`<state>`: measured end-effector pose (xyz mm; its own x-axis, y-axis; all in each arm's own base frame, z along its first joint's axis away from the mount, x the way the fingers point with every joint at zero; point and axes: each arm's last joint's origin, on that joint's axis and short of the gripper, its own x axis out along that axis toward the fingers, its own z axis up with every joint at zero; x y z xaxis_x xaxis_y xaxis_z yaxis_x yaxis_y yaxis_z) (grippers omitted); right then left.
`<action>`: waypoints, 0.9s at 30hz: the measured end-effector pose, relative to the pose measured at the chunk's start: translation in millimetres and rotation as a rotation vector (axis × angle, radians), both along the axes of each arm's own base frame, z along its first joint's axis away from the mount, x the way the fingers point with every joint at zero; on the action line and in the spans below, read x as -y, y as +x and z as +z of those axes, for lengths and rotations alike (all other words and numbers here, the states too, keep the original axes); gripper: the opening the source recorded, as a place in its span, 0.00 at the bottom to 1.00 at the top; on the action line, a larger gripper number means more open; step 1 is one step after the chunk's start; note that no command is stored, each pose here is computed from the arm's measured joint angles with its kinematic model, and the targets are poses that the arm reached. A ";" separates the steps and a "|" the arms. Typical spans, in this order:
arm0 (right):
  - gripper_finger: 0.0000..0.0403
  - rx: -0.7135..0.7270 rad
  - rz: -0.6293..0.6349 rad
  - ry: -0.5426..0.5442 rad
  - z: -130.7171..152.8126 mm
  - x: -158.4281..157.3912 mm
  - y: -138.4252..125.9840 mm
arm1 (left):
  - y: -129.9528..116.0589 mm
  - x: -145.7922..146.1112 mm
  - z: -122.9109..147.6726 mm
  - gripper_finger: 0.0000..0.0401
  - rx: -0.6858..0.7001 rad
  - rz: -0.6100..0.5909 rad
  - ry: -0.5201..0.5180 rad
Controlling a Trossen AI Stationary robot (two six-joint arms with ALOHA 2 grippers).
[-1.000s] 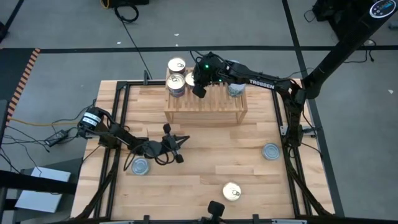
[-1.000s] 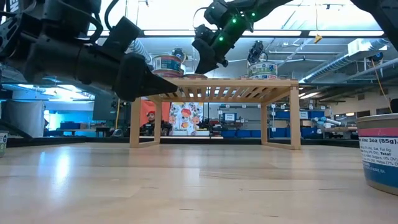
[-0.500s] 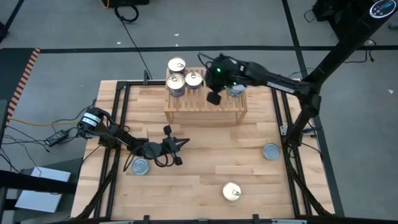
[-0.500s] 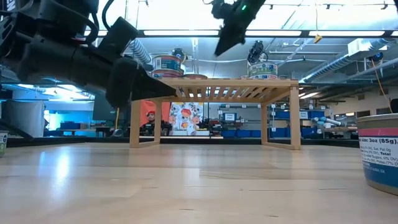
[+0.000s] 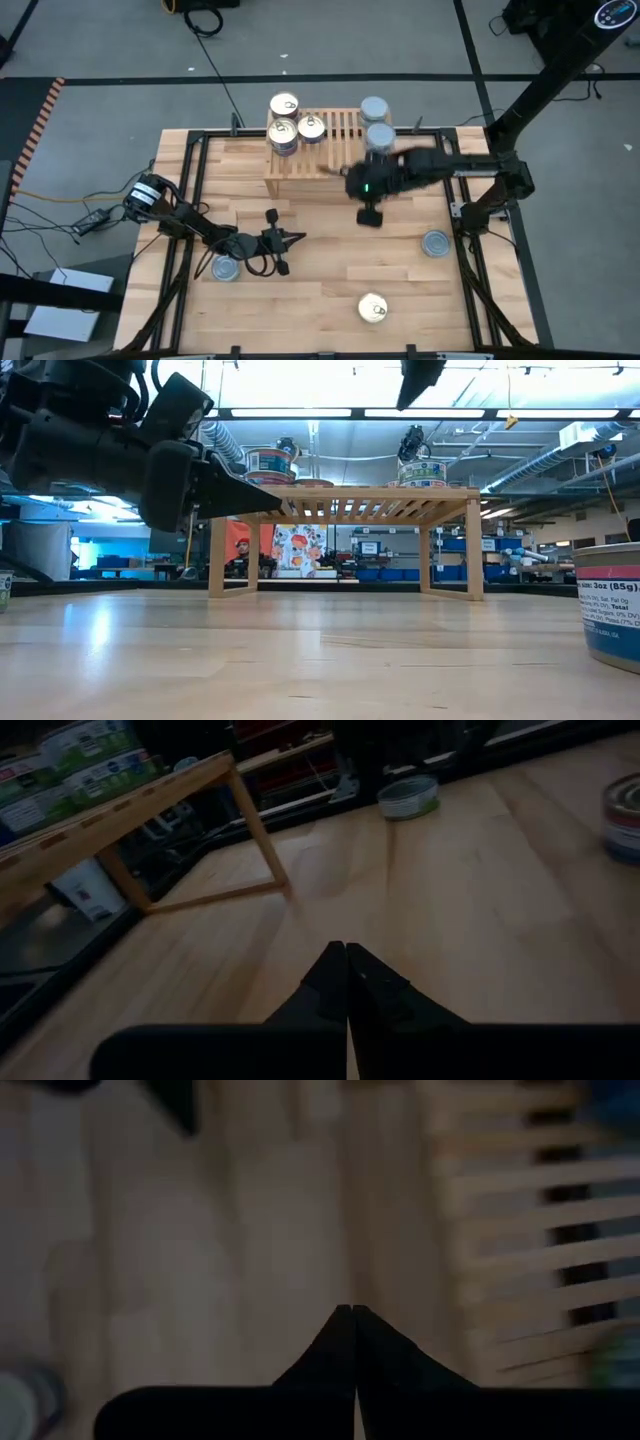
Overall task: Stack canned seafood by type on shelf
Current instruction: Put the green tuna can on the shelf
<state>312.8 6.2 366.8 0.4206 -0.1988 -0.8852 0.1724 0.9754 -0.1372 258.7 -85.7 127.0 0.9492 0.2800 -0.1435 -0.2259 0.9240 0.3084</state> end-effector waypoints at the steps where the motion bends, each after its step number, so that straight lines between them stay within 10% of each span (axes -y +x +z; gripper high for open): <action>1: 0.01 -0.017 0.005 0.010 -5.9 -8.5 -0.5 | -0.2 0.7 0.0 0.00 0.000 -0.006 0.000; 13: 0.01 -0.221 -0.079 0.260 -101.1 -90.9 -42.4 | 0.3 2.5 -0.1 0.00 -0.004 -0.063 -0.009; 27: 0.01 -0.398 -0.596 0.212 -163.5 -110.0 -126.4 | 1.0 3.7 1.1 0.00 0.005 -0.095 -0.018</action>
<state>186.4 116.2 203.3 -0.0653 -0.1006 -0.9928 0.6568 0.7446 -0.1186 259.7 -89.4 128.1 0.9721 0.1860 -0.1431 -0.1383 0.9468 0.2906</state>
